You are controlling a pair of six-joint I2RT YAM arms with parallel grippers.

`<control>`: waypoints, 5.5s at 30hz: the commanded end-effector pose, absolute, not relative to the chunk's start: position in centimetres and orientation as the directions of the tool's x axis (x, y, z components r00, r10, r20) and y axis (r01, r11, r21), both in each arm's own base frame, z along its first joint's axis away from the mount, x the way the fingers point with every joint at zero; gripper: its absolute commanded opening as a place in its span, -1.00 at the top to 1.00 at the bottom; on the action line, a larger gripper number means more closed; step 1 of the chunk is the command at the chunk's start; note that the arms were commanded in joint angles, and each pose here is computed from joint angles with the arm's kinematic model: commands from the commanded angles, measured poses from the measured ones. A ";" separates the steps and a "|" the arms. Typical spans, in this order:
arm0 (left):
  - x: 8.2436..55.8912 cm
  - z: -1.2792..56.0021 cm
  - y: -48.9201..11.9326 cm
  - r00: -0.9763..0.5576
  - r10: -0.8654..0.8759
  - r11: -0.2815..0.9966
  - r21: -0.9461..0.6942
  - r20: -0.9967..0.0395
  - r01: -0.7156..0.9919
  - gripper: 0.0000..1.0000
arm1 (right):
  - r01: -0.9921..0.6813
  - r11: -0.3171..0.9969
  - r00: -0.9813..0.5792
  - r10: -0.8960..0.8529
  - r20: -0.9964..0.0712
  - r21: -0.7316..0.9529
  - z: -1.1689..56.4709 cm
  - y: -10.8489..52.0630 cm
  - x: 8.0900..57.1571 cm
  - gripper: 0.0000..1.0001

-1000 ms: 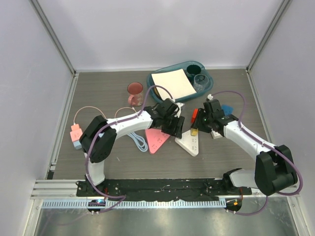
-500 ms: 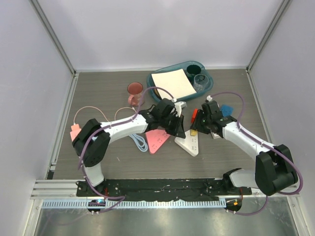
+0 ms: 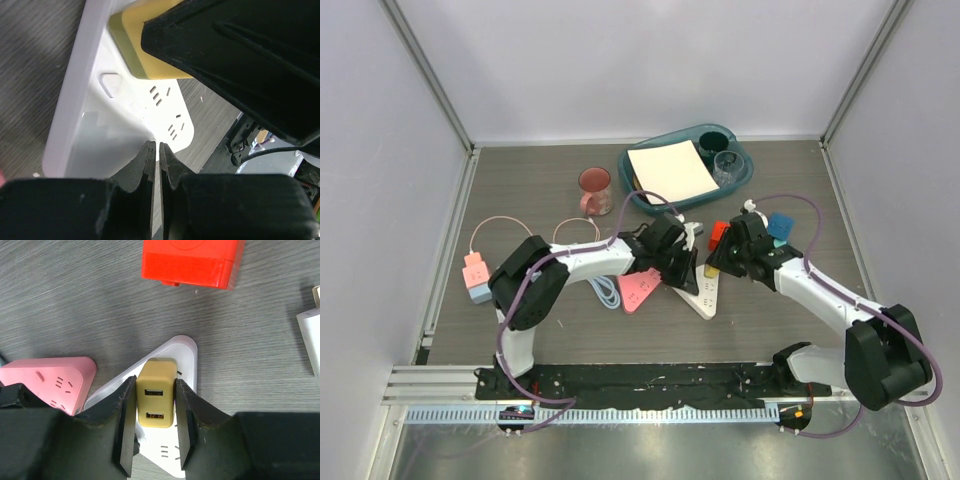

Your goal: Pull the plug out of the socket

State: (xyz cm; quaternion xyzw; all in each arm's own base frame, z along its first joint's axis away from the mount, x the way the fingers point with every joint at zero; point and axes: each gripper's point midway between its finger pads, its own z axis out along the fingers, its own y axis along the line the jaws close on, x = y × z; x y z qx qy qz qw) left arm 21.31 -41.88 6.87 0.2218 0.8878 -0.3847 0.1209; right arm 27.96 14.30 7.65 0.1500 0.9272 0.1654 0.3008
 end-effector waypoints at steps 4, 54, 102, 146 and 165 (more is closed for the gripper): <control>21.6 3.8 -41.4 -0.874 0.320 0.706 -0.524 -0.366 0.478 0.80 | 0.163 0.886 -0.742 0.399 -0.538 0.433 9.0 14.5 28.0 0.99; 24.7 7.2 -41.7 -0.846 0.285 0.703 -0.503 -0.450 0.504 0.72 | 0.091 0.851 -0.749 0.400 -0.528 0.516 10.1 16.2 28.5 0.98; 28.7 15.8 -35.9 -0.780 0.206 0.898 -0.203 -0.591 0.391 -0.84 | 0.311 0.887 -0.669 0.459 -0.585 0.340 11.1 6.8 35.3 0.64; 26.0 20.5 -11.1 -0.651 -0.045 0.993 0.034 -0.758 -0.109 -0.99 | -0.051 0.907 -0.828 0.196 -0.526 0.419 7.8 21.7 21.0 -0.27; 26.2 20.6 -9.6 -0.630 -0.077 0.982 0.049 -0.773 -0.181 -0.99 | -0.105 0.972 -0.768 0.056 -0.638 0.211 4.8 23.9 28.2 -0.28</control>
